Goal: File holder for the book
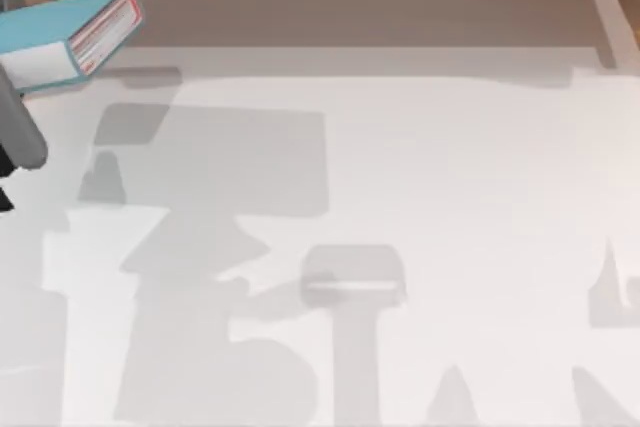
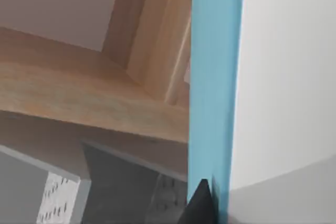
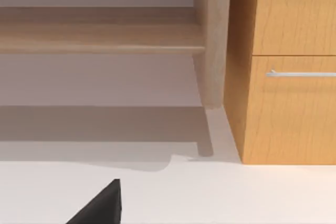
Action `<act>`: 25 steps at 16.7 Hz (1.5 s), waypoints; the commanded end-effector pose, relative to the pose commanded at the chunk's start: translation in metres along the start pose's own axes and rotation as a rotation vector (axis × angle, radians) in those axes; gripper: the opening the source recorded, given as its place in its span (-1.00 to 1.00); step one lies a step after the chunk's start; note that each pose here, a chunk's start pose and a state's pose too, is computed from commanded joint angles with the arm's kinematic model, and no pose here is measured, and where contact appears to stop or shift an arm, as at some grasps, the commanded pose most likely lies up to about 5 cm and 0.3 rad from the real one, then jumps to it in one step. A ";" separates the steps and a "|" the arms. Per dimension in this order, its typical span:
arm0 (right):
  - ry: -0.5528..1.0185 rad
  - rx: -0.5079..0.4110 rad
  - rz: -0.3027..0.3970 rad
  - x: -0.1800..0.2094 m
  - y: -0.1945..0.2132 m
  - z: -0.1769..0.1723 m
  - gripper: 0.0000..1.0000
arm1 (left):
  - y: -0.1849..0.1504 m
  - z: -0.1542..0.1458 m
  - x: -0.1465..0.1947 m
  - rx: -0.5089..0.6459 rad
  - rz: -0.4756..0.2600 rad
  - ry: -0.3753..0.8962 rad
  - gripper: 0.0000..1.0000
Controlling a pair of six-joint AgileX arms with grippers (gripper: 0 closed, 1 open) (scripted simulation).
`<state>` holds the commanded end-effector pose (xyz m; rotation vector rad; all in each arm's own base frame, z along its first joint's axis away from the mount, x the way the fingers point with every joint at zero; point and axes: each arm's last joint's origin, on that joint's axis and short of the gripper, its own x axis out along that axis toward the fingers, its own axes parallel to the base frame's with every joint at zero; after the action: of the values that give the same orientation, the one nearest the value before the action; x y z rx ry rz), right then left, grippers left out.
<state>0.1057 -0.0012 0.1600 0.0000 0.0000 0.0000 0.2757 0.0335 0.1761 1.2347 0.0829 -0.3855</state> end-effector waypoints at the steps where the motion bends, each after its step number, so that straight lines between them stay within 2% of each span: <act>1: 0.000 0.000 0.000 0.000 0.000 0.000 1.00 | -0.001 -0.015 -0.003 0.024 -0.003 0.033 -1.00; 6: 0.000 0.000 0.000 0.000 0.000 0.000 1.00 | 0.018 -0.082 -0.004 0.154 0.025 0.161 -1.00; 12: 0.000 0.000 0.000 0.000 0.000 0.000 1.00 | 0.042 -0.139 0.027 0.279 0.055 0.208 -1.00; 15: 0.000 0.000 0.000 0.000 0.000 0.000 1.00 | 0.041 -0.151 0.038 0.293 0.047 0.208 -1.00; 25: 0.000 0.000 0.000 0.000 0.000 0.000 1.00 | 0.046 -0.154 0.049 0.299 0.056 0.215 -1.00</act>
<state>0.1057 -0.0012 0.1600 0.0000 0.0000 0.0000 0.3591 0.1781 0.1528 1.5680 0.1792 -0.2200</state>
